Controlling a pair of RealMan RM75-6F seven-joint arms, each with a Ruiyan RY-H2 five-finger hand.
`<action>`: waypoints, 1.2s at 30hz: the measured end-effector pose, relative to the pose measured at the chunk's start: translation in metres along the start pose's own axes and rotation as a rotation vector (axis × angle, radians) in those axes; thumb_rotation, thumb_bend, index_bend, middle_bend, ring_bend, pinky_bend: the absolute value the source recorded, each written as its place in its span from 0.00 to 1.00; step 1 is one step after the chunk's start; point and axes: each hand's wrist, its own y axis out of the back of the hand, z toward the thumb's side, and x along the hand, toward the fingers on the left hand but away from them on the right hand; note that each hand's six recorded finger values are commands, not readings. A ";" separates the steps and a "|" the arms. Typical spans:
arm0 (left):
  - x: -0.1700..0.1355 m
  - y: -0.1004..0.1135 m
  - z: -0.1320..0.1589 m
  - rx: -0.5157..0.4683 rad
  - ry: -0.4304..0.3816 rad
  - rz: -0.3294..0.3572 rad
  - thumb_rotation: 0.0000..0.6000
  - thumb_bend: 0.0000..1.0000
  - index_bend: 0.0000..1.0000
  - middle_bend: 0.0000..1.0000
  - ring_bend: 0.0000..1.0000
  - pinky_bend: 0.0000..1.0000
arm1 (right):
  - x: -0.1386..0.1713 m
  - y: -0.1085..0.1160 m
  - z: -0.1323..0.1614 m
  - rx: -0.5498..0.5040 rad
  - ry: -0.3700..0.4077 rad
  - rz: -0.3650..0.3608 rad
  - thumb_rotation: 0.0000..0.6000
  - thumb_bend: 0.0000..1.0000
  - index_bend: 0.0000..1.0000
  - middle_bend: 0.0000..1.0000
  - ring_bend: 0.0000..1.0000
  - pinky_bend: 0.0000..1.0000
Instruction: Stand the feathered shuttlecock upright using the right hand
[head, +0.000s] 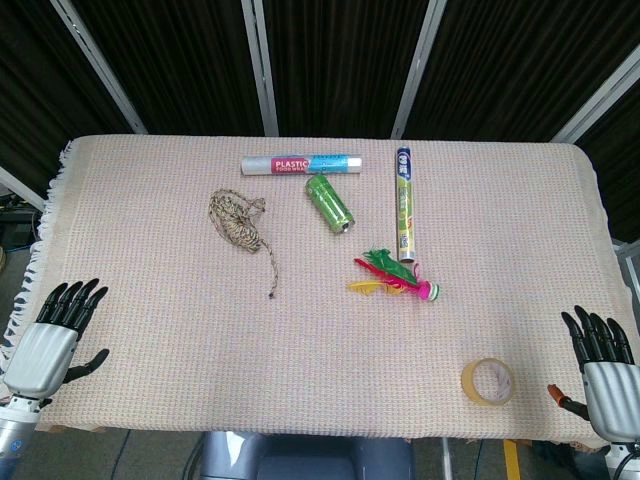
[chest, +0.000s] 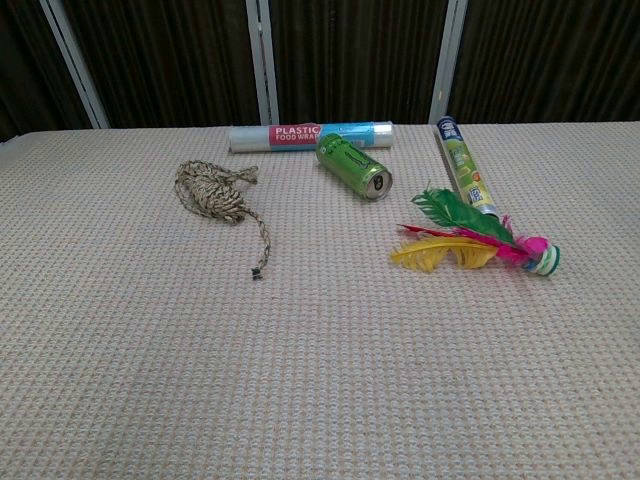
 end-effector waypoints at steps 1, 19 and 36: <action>0.000 0.000 0.000 0.001 -0.001 0.001 1.00 0.23 0.00 0.00 0.00 0.00 | 0.000 0.000 0.000 0.000 0.000 0.002 1.00 0.00 0.00 0.00 0.00 0.00; 0.007 -0.009 -0.004 0.002 0.016 -0.036 1.00 0.23 0.00 0.00 0.00 0.00 | -0.026 -0.012 0.017 -0.035 0.073 0.012 1.00 0.04 0.18 0.00 0.00 0.00; 0.027 -0.019 -0.010 -0.008 0.047 -0.074 1.00 0.23 0.00 0.00 0.00 0.00 | -0.107 -0.050 0.136 -0.074 0.428 0.068 1.00 0.14 0.38 0.00 0.00 0.00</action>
